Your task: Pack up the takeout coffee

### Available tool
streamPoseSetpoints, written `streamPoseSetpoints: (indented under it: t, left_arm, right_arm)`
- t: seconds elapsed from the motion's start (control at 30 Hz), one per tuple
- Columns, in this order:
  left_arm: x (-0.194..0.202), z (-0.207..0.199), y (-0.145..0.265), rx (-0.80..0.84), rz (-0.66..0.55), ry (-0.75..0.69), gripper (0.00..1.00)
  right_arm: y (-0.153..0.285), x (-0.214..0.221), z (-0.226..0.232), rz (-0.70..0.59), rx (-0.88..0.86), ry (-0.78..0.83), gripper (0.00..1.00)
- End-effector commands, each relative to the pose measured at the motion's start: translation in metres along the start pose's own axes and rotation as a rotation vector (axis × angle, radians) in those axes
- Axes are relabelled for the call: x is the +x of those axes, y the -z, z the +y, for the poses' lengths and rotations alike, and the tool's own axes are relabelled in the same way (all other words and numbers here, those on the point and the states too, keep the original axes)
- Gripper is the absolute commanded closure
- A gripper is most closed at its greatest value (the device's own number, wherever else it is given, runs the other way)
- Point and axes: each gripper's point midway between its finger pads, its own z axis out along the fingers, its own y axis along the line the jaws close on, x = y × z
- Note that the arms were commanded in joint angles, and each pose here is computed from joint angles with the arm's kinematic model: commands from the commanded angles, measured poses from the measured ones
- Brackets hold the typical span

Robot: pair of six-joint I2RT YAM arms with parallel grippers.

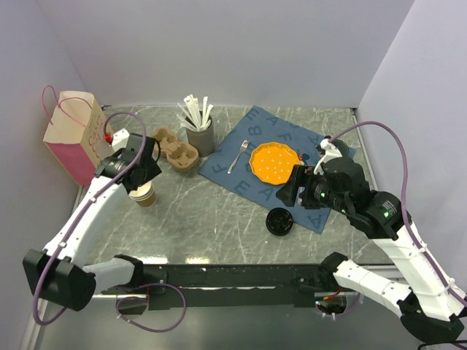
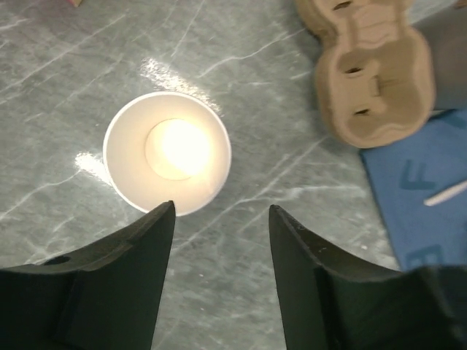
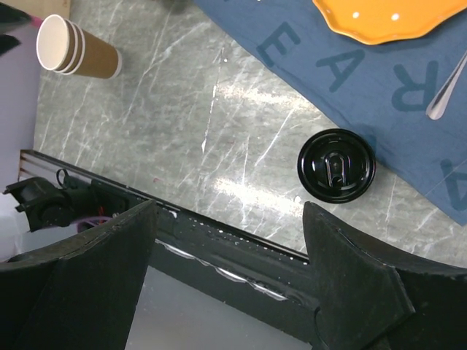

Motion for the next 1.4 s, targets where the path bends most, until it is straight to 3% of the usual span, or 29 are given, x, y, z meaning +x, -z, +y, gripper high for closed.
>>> streamPoseSetpoints:
  t: [0.0, 0.3, 0.63, 0.83, 0.87, 0.9, 1.37]
  left_arm:
    - [-0.002, 0.005, -0.016, -0.05, -0.029, -0.084, 0.45]
    - [0.016, 0.006, -0.044, -0.101, 0.027, -0.17, 0.52]
    - [0.031, 0.01, -0.059, -0.123, 0.064, -0.216, 0.7]
    - [0.025, 0.011, -0.057, -0.144, 0.062, -0.24, 0.88]
    - [0.025, 0.015, -0.055, -0.16, 0.063, -0.249, 0.96]
    - [0.024, 0.016, -0.055, -0.168, 0.061, -0.252, 0.99]
    - [-0.003, 0.01, -0.033, -0.149, 0.025, -0.292, 0.99]
  right_arm:
    - [-0.001, -0.003, 0.002, -0.036, -0.032, 0.012, 0.15]
    - [0.004, -0.005, 0.007, -0.069, -0.079, 0.02, 0.15]
    - [0.001, -0.002, 0.003, -0.059, -0.059, 0.013, 0.15]
    - [-0.001, -0.003, 0.004, -0.053, -0.053, 0.011, 0.15]
    - [-0.002, -0.003, 0.003, -0.048, -0.05, 0.011, 0.15]
    - [-0.002, -0.003, 0.004, -0.049, -0.051, 0.011, 0.15]
    - [-0.009, -0.004, 0.007, -0.032, -0.057, 0.02, 0.15]
